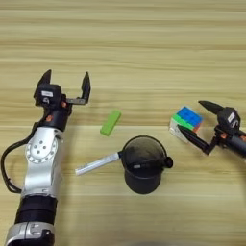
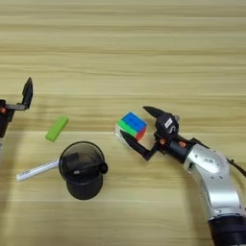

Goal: Move the objects on the table

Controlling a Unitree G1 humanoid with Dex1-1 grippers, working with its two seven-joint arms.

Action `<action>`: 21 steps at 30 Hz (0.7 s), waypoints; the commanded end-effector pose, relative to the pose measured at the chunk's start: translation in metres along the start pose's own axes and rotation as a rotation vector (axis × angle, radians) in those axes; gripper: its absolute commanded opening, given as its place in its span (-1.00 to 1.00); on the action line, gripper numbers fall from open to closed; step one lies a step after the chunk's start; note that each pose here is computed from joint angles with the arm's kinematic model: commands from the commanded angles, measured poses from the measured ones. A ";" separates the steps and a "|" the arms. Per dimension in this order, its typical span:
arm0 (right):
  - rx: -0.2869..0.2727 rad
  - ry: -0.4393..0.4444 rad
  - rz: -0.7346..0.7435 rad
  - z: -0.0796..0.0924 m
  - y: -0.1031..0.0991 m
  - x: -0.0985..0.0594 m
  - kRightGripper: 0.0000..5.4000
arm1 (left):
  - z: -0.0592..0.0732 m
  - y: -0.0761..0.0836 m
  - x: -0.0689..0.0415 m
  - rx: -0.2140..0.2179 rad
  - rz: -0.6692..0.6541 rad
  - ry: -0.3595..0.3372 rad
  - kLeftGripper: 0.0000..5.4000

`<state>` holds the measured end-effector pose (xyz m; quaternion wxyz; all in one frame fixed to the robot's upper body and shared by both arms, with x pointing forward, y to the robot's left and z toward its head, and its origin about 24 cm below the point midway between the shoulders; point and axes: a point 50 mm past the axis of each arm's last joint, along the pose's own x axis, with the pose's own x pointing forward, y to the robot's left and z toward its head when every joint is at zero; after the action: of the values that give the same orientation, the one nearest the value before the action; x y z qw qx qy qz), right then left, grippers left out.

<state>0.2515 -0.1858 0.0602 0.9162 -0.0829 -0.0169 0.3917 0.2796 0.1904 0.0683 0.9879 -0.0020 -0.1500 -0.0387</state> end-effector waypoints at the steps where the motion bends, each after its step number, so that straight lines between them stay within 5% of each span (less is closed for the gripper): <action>1: -0.024 -0.054 0.005 0.018 -0.002 0.001 0.99 | 0.001 -0.002 0.002 0.009 -0.010 -0.013 1.00; 21: -0.058 -0.213 0.220 0.081 0.026 0.001 0.99 | 0.001 -0.004 0.003 0.007 -0.011 -0.014 1.00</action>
<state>0.2308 -0.1583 0.1312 0.8676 -0.0674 -0.1174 0.4784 0.2798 0.1902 0.0674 0.9880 -0.0014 -0.1497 -0.0388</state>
